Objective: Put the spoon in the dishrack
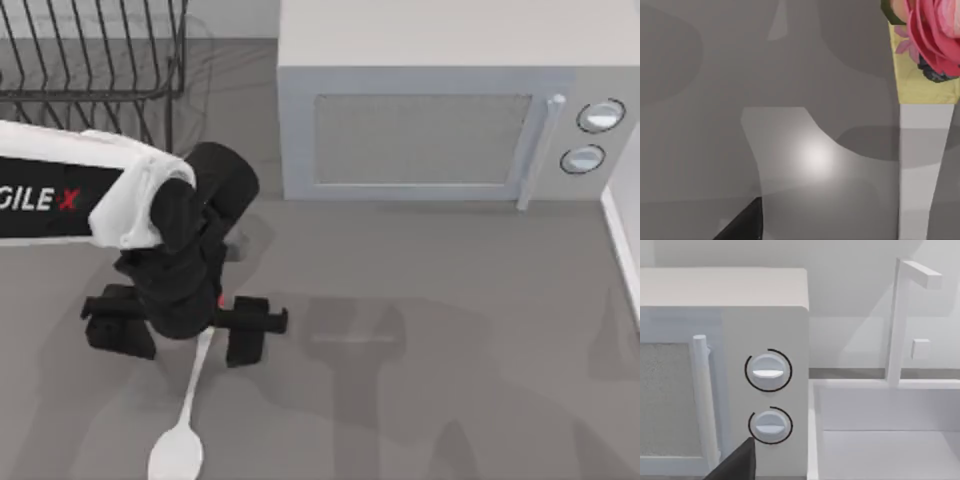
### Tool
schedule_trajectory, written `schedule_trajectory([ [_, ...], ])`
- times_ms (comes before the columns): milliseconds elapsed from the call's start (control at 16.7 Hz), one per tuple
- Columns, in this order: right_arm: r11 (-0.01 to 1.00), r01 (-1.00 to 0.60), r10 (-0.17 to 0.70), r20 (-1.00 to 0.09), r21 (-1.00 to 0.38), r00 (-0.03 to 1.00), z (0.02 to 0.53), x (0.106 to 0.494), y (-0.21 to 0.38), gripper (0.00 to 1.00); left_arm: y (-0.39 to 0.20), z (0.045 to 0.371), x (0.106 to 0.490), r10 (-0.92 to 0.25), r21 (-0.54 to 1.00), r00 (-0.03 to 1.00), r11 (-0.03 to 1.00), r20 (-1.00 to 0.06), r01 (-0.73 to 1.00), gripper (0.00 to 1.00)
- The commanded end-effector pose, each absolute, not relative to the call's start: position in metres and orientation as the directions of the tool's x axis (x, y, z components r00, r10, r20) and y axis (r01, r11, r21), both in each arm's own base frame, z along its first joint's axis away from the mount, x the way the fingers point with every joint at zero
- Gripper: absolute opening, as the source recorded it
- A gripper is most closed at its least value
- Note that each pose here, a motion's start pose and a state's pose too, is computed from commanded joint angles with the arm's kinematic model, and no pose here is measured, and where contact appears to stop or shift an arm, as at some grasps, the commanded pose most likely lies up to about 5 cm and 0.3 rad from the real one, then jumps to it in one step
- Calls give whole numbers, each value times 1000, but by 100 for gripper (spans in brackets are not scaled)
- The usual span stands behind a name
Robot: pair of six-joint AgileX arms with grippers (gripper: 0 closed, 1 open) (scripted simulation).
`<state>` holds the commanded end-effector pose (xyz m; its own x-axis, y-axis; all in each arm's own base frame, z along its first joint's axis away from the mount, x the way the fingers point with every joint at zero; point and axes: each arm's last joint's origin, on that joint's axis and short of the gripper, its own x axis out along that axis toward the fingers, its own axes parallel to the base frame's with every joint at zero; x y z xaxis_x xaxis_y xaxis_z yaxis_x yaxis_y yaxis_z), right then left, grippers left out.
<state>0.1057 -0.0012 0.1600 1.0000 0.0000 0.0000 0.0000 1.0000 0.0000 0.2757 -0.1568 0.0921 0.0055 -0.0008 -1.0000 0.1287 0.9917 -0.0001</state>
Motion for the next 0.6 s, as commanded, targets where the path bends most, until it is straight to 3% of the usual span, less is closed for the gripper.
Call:
schedule_trajectory([
  [360,1000,0,0,0,0,1000,160,106,-1,100,-157,92,276,-1,0,6,992,-1000,129,0],
  [420,1000,0,0,0,0,1000,160,106,-1,100,-156,114,276,-5,0,40,992,-999,130,0],
  [600,1000,0,0,0,0,1000,160,106,-1,100,-159,122,280,-6,-1,41,991,-999,130,0],
])
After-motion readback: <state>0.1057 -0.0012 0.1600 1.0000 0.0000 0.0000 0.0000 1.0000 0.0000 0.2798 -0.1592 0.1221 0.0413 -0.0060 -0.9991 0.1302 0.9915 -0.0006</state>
